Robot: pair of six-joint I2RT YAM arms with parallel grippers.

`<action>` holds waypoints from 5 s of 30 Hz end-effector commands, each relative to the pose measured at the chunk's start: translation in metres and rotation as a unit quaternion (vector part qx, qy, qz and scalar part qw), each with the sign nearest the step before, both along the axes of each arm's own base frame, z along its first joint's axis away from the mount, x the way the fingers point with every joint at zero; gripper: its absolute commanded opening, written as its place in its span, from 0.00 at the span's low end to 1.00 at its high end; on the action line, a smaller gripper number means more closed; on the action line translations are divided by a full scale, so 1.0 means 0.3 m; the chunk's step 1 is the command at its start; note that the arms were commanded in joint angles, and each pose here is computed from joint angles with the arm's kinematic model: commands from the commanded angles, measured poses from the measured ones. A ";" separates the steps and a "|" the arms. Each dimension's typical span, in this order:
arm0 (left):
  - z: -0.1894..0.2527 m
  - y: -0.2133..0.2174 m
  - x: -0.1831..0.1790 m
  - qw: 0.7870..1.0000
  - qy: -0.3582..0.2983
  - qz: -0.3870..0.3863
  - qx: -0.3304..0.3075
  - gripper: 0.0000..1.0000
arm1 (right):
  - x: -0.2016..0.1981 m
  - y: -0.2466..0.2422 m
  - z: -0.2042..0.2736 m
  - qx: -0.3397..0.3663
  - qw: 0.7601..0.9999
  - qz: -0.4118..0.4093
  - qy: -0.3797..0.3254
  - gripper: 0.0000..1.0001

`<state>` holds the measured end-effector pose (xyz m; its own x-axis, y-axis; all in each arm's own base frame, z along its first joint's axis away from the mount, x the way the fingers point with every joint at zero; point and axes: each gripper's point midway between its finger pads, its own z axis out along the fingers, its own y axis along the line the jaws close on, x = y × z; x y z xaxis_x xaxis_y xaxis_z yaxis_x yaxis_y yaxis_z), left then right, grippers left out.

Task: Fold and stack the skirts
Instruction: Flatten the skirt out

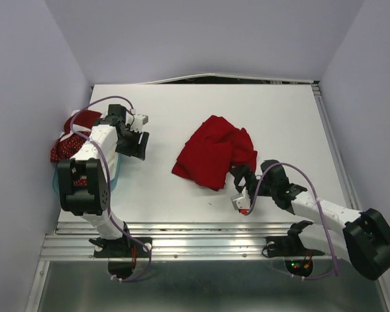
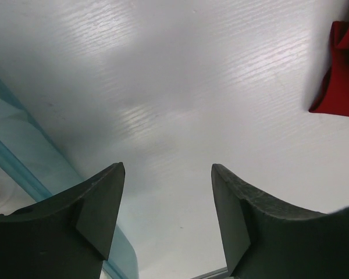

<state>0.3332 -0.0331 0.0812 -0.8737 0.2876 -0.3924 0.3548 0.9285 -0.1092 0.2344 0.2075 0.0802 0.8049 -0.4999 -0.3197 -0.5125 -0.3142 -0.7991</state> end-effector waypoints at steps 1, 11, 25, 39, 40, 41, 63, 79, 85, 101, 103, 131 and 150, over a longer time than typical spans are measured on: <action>0.080 -0.029 -0.001 0.999 -0.026 -0.004 -0.027 0.73 | 0.049 0.123 0.151 0.046 0.983 0.080 -0.157 0.89; 0.076 -0.039 -0.007 0.999 -0.036 -0.004 -0.036 0.73 | 0.077 0.223 0.113 0.042 0.976 0.121 -0.174 0.77; 0.230 -0.095 0.036 0.990 -0.122 -0.063 -0.027 0.68 | 0.101 0.280 0.498 0.156 0.985 0.051 -0.052 0.01; 0.480 -0.452 -0.076 0.924 -0.280 -0.228 -0.125 0.70 | 0.780 0.098 0.595 0.319 0.820 -0.420 0.223 0.01; 0.486 -0.496 -0.095 0.916 -0.294 -0.248 -0.118 0.70 | 0.792 0.071 0.544 0.320 0.794 -0.449 0.257 0.01; 0.485 -0.484 -0.084 0.917 -0.300 -0.240 -0.107 0.71 | 0.811 0.048 0.517 0.322 0.779 -0.465 0.271 0.01; 0.241 -1.141 -0.042 0.873 -0.297 -0.382 0.060 0.51 | 0.895 -0.272 -0.061 0.307 0.496 -0.628 0.515 0.01; 0.047 -1.136 -0.185 0.831 -0.215 -0.508 0.074 0.15 | 0.894 -0.284 -0.096 0.304 0.484 -0.624 0.533 0.01; -0.043 -1.131 -0.179 0.831 -0.195 -0.513 0.091 0.27 | 0.890 -0.295 -0.101 0.303 0.486 -0.622 0.535 0.01; -0.104 -1.093 0.077 0.881 -0.235 -0.391 0.128 0.37 | 0.833 -0.288 -0.099 0.282 0.513 -0.604 0.540 0.01; -0.104 -1.089 0.078 0.880 -0.236 -0.391 0.128 0.27 | 0.831 -0.287 -0.093 0.280 0.517 -0.602 0.540 0.01; 0.256 -1.217 -0.343 0.840 -0.192 -0.501 -0.083 0.51 | 0.525 -0.232 0.022 0.200 0.590 -0.505 0.597 0.01; 0.186 -1.076 -0.455 0.833 -0.242 -0.497 -0.013 0.56 | 0.520 -0.307 -0.111 0.166 0.530 -0.590 0.586 0.01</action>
<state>0.2171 -0.3442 0.1176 -0.0770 0.7795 -0.6216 0.9585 0.2296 0.1692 0.3901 0.1211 0.0579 -0.8190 -0.2221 -0.5291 -0.4610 0.8037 0.3762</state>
